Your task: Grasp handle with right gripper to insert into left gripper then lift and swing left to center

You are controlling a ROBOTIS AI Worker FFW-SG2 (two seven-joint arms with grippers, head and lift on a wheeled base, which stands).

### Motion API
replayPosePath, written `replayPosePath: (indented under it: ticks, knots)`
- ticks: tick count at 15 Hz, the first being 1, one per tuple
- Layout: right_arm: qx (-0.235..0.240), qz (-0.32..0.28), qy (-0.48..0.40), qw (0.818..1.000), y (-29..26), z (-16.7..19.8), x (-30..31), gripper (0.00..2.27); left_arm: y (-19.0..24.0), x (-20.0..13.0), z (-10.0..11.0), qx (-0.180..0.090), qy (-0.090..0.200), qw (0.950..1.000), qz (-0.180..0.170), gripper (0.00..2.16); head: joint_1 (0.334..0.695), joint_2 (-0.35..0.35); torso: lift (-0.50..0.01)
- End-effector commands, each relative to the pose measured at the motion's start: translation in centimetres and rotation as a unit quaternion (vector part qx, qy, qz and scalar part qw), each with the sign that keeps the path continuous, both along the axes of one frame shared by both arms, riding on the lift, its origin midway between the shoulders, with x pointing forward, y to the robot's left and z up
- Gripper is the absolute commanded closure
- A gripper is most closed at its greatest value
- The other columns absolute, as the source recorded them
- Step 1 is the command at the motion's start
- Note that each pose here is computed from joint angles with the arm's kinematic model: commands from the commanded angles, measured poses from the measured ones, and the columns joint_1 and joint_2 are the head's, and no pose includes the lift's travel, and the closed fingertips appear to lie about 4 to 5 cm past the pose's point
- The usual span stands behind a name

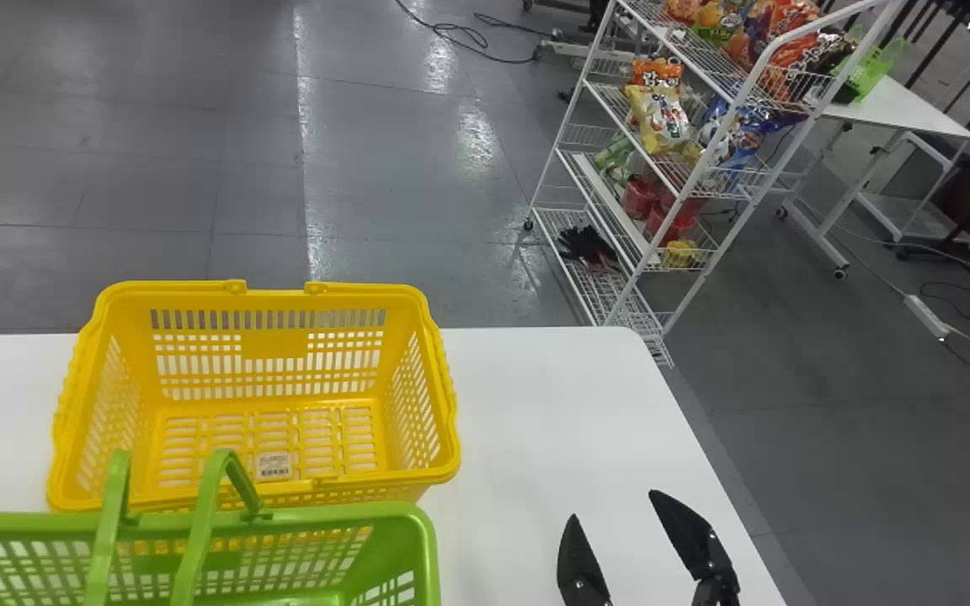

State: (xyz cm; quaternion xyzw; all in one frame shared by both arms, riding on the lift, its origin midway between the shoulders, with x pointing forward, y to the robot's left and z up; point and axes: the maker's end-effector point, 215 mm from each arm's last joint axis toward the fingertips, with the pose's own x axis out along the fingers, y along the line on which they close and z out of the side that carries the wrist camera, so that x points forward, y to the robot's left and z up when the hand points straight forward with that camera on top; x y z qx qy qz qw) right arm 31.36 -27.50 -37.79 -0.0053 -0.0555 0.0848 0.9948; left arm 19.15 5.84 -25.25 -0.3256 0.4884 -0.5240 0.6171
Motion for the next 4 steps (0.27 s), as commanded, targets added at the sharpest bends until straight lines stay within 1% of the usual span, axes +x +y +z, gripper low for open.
replayPosePath:
  ticks: [1, 4]
  knots:
    - [0.001, 0.000, 0.001, 1.000, 0.08, -0.18, 0.21, 0.17, 0.08, -0.19, -0.17, 0.001, 0.003, 1.0000, -0.001, 1.97, 0.695, -0.350, -0.093]
    - [0.003, 0.001, 0.000, 1.000, 0.17, -0.14, 0.39, 0.17, 0.11, -0.12, -0.07, -0.001, 0.003, 1.0000, 0.000, 1.97, 0.695, -0.350, -0.093]
